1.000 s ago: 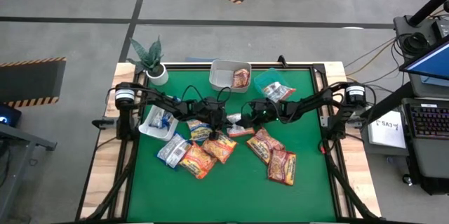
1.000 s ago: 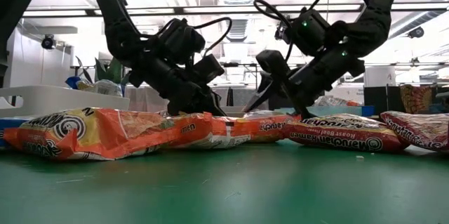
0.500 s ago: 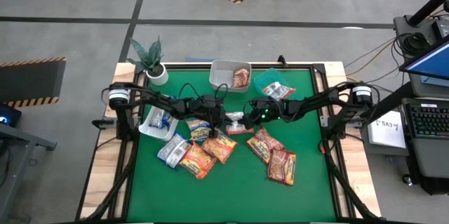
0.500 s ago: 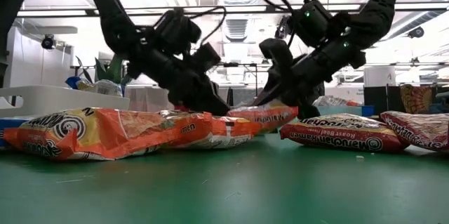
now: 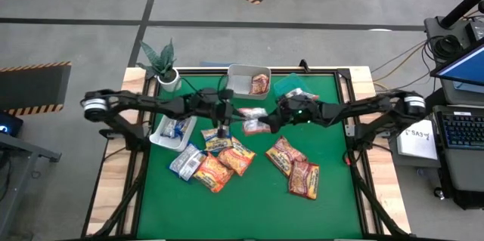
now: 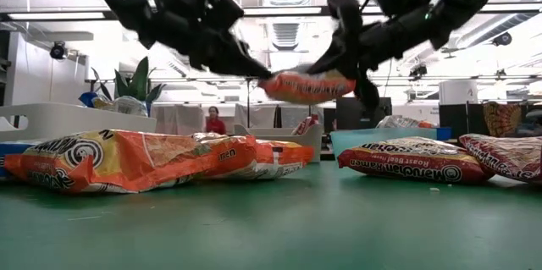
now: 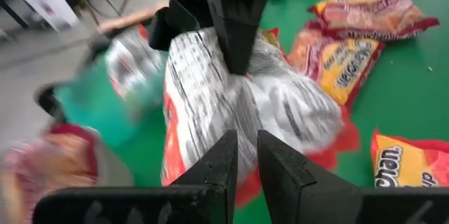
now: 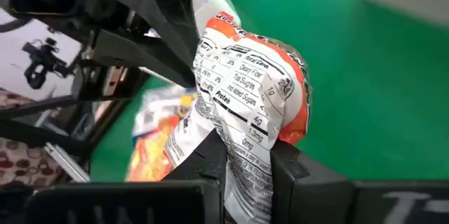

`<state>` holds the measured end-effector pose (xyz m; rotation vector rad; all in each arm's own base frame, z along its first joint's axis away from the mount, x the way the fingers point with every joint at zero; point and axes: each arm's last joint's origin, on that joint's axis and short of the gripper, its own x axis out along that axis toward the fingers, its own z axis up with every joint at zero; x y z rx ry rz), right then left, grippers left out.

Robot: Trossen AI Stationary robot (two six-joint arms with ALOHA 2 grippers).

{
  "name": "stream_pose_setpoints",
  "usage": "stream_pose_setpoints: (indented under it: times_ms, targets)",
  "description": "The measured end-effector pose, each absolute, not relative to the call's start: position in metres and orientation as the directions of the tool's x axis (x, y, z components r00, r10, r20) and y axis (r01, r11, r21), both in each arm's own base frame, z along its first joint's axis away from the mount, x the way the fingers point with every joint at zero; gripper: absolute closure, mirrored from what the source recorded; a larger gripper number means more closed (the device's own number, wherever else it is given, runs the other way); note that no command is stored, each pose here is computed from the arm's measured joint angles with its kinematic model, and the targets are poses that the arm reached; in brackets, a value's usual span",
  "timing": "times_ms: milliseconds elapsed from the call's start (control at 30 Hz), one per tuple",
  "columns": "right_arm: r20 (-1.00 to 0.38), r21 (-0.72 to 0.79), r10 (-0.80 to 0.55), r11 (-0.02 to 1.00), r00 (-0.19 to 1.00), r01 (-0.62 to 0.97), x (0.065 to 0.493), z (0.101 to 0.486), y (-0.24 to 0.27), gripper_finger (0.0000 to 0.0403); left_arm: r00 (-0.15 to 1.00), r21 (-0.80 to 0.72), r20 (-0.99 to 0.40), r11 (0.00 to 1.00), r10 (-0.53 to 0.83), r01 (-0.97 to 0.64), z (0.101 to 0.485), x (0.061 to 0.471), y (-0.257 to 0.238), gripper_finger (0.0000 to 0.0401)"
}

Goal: Sort Maruchan noodles
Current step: Put the orange noodle pack into the green bin

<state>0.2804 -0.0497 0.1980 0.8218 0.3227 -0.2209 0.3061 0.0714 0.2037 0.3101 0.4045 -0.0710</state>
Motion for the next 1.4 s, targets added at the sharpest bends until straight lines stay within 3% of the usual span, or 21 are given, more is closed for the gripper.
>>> stream_pose_setpoints:
  times_ms: [233,433,633,1033,1400]
  targets:
    - [-0.497,0.511,-0.226,0.704,0.838,0.493,0.26,0.249,-0.06,0.0361,0.964,0.389,-0.263,0.918,0.03,0.077,0.249,0.279,0.074,0.0362]
    - [-0.724,0.208,-0.384,0.67,0.573,0.712,0.241,0.299,-0.078,0.0361,0.981,0.415,-0.184,0.91,0.065,0.017,0.269,0.265,0.079,0.0362]
    - [-0.864,0.043,-0.376,0.608,0.336,0.793,0.226,0.325,-0.106,0.0361,0.982,0.417,-0.172,0.909,0.084,-0.005,0.272,0.262,0.083,0.0362]
    - [-0.963,-0.135,-0.264,0.647,0.054,0.751,0.252,0.275,-0.136,0.0361,0.977,0.416,-0.189,0.909,0.102,-0.014,0.269,0.262,0.088,0.0362]
    - [-0.976,-0.195,-0.206,0.676,-0.071,0.711,0.279,0.226,-0.15,0.0361,0.973,0.41,-0.21,0.912,0.1,-0.005,0.267,0.261,0.088,0.0362]
